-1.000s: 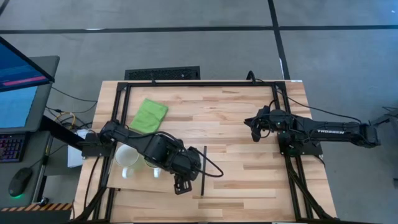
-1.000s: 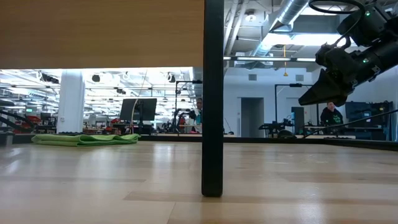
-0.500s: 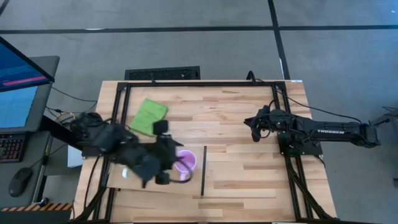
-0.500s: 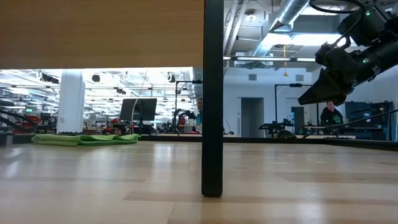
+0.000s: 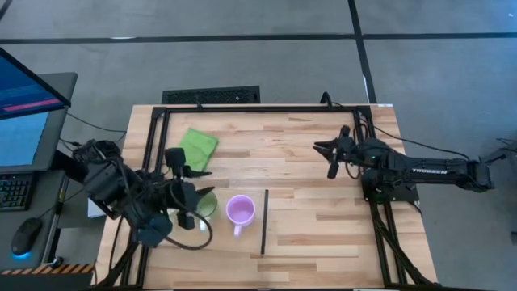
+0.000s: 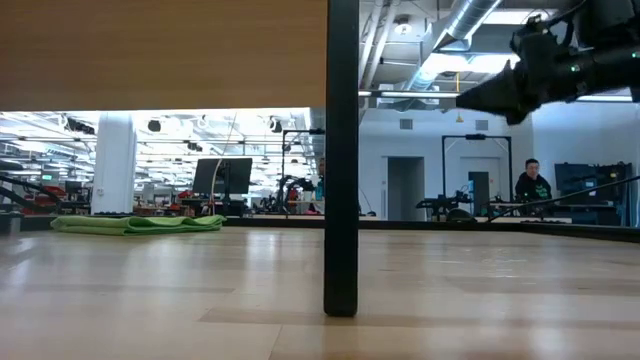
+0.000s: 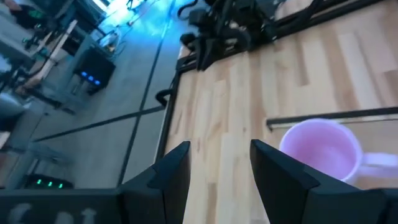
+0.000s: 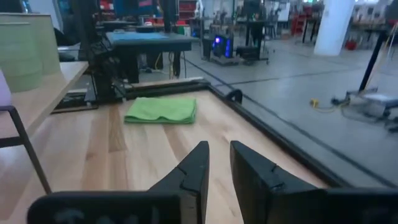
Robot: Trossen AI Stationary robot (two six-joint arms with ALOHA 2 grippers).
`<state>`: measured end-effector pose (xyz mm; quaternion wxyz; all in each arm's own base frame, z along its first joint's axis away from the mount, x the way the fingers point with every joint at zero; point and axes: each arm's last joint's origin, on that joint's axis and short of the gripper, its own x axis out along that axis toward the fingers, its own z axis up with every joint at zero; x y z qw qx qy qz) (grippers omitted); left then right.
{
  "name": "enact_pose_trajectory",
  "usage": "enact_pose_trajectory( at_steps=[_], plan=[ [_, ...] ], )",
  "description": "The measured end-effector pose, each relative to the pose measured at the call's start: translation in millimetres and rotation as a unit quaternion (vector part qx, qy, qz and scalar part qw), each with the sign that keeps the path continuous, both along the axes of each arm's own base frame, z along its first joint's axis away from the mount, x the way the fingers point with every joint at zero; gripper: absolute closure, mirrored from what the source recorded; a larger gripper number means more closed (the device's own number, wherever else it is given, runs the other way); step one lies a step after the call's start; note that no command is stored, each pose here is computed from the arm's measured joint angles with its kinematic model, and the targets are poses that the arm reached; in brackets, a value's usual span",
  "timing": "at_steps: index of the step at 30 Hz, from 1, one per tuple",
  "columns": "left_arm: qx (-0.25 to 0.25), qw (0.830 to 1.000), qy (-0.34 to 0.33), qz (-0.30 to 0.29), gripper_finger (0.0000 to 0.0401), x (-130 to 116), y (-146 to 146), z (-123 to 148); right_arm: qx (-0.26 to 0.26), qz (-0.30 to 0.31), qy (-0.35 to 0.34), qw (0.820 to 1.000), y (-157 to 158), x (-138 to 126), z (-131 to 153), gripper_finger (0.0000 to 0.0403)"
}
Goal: Stack small to large cups/mugs on shelf
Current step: Return to Home Position
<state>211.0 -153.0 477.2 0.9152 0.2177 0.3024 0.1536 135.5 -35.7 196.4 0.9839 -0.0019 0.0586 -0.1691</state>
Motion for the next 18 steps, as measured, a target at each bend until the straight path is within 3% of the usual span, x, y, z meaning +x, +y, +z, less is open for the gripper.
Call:
enact_pose_trajectory(
  at_steps=[10, 18],
  plan=[
    [-0.018, 0.997, -0.022, 0.068, 0.0243, -50.5, 44.9, -36.1, -0.048, 0.005, 0.008, 0.999, -0.1, 0.1, 1.6, 0.0316],
    [0.006, 0.984, -0.123, 0.13, 0.0243, -89.3, 83.5, -104.6, -0.11, -0.004, 0.017, 0.994, -3.9, -0.7, 4.4, 0.0316]
  ],
)
